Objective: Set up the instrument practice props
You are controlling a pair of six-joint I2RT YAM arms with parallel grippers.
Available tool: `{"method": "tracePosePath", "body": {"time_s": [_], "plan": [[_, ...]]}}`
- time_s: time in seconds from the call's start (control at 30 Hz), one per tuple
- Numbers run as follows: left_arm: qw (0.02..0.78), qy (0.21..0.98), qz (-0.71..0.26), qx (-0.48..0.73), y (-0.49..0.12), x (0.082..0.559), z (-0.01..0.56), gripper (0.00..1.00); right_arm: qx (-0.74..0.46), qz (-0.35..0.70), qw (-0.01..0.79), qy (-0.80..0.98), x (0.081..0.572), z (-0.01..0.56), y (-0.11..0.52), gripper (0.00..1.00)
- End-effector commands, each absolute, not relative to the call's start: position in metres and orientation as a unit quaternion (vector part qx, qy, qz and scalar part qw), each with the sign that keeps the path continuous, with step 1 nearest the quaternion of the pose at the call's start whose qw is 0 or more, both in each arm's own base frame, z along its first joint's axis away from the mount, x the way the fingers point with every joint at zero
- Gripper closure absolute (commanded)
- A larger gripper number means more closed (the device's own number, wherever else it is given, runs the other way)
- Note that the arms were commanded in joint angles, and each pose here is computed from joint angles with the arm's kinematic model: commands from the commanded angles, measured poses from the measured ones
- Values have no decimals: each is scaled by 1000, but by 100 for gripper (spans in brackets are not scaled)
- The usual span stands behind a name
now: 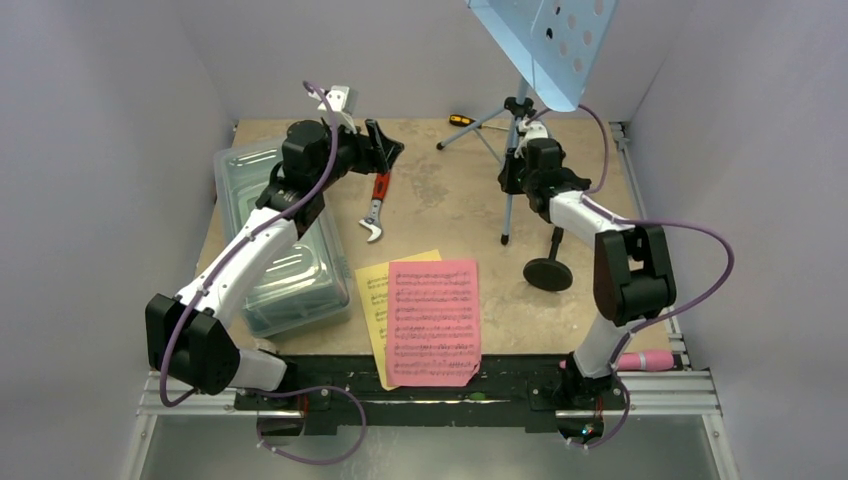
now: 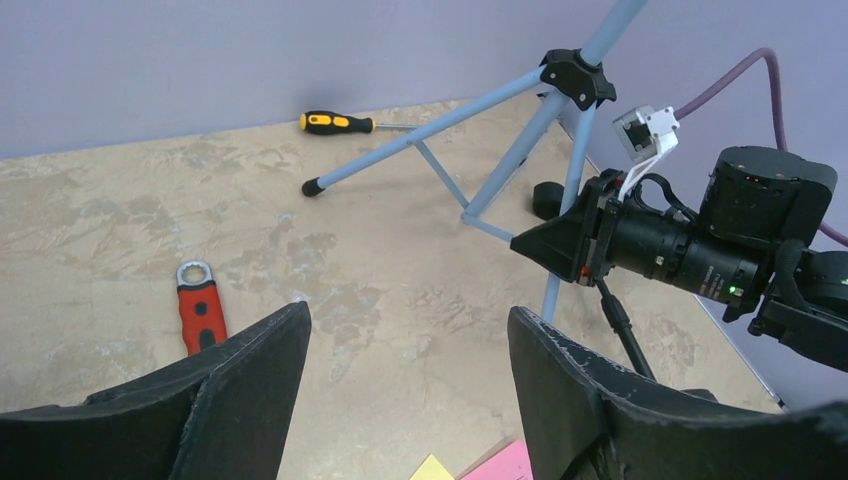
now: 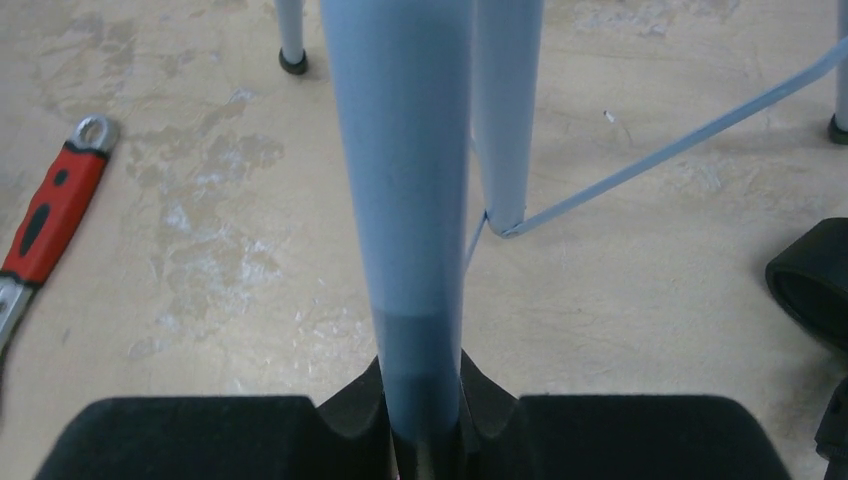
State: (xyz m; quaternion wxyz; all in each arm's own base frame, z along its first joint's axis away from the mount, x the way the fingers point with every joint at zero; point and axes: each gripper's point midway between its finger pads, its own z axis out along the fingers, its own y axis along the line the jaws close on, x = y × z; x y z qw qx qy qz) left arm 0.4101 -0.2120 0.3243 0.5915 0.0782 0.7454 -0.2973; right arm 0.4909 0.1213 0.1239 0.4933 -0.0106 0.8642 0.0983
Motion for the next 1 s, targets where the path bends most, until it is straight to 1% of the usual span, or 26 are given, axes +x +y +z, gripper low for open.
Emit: {"method": "tracePosePath", "body": {"time_s": [0.0, 0.07, 0.17, 0.33, 0.4, 0.6, 0.8, 0.9, 0.97], "plan": [[602, 730, -313, 81, -214, 411, 333, 29, -135, 196, 450, 861, 449, 128, 144, 100], [598, 727, -324, 89, -218, 410, 334, 29, -155, 237, 452, 846, 438, 137, 149, 100], [596, 719, -343, 101, -225, 406, 335, 29, -192, 271, 443, 833, 420, 144, 159, 100], [580, 711, -380, 117, -239, 402, 330, 29, -231, 294, 421, 827, 385, 132, 164, 100], [572, 703, -404, 125, -247, 399, 326, 29, -229, 296, 411, 831, 368, 119, 161, 100], [532, 683, -470, 169, -285, 386, 302, 26, -226, 317, 417, 822, 337, 116, 163, 100], [502, 671, -502, 214, -320, 366, 283, 25, -219, 345, 428, 806, 320, 121, 168, 100], [502, 679, -492, 212, -323, 365, 279, 25, -181, 313, 459, 811, 324, 129, 156, 99], [502, 686, -484, 208, -322, 364, 278, 25, -150, 268, 475, 825, 331, 129, 139, 91]]}}
